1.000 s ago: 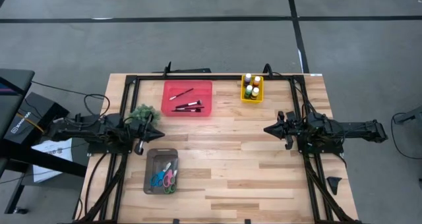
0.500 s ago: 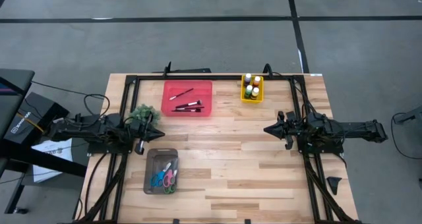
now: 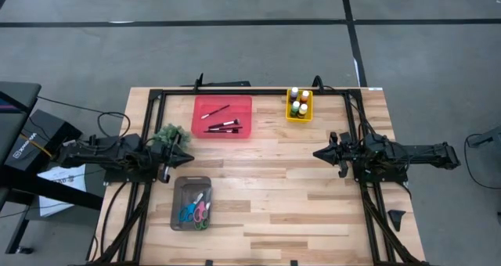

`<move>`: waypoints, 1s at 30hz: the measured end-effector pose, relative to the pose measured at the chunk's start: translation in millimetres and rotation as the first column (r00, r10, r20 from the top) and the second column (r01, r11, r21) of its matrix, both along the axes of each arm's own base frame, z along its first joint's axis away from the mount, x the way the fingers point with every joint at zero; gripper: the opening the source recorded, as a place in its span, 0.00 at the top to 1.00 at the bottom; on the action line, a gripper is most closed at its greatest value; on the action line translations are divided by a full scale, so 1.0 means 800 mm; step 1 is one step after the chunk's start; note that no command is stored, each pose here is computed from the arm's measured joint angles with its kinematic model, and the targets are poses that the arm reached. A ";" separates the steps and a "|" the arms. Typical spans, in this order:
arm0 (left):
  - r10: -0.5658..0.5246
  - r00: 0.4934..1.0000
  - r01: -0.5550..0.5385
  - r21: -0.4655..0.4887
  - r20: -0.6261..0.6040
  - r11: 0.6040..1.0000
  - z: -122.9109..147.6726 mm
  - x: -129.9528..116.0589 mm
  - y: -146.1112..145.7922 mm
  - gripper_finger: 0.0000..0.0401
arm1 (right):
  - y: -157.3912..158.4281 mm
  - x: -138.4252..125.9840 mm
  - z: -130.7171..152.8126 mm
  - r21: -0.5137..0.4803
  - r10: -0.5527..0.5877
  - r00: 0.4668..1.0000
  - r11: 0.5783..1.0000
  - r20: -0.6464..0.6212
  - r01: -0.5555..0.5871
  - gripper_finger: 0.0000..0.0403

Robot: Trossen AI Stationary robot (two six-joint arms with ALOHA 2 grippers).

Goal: Pick & Place Paint Supplies
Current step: Return to Home Position

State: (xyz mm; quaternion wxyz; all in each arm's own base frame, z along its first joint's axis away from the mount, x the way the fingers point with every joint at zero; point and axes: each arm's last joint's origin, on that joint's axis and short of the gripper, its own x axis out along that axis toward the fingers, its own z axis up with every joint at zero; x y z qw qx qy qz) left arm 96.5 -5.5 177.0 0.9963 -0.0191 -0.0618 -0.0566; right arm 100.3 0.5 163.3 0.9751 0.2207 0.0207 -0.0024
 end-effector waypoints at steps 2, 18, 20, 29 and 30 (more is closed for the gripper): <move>0.000 1.000 0.000 -0.001 0.006 1.000 0.001 0.000 0.000 1.00 | 0.000 0.000 0.000 0.000 0.000 1.000 1.000 0.000 0.000 0.99; 0.007 1.000 -0.007 -0.002 0.012 1.000 0.001 0.000 0.000 1.00 | 0.000 0.000 0.000 0.000 0.000 1.000 1.000 0.000 0.000 0.99; 0.006 1.000 -0.006 -0.002 0.012 1.000 0.001 0.000 0.000 1.00 | 0.000 0.000 0.000 0.000 0.000 1.000 1.000 0.000 0.000 0.99; 0.006 1.000 -0.006 -0.002 0.012 1.000 0.002 0.000 0.000 1.00 | 0.000 0.000 0.000 0.000 0.000 1.000 1.000 0.000 0.000 0.99; 0.006 1.000 -0.006 -0.002 0.013 1.000 0.002 0.000 0.000 1.00 | 0.000 0.000 0.000 0.000 0.000 1.000 1.000 0.000 0.000 0.99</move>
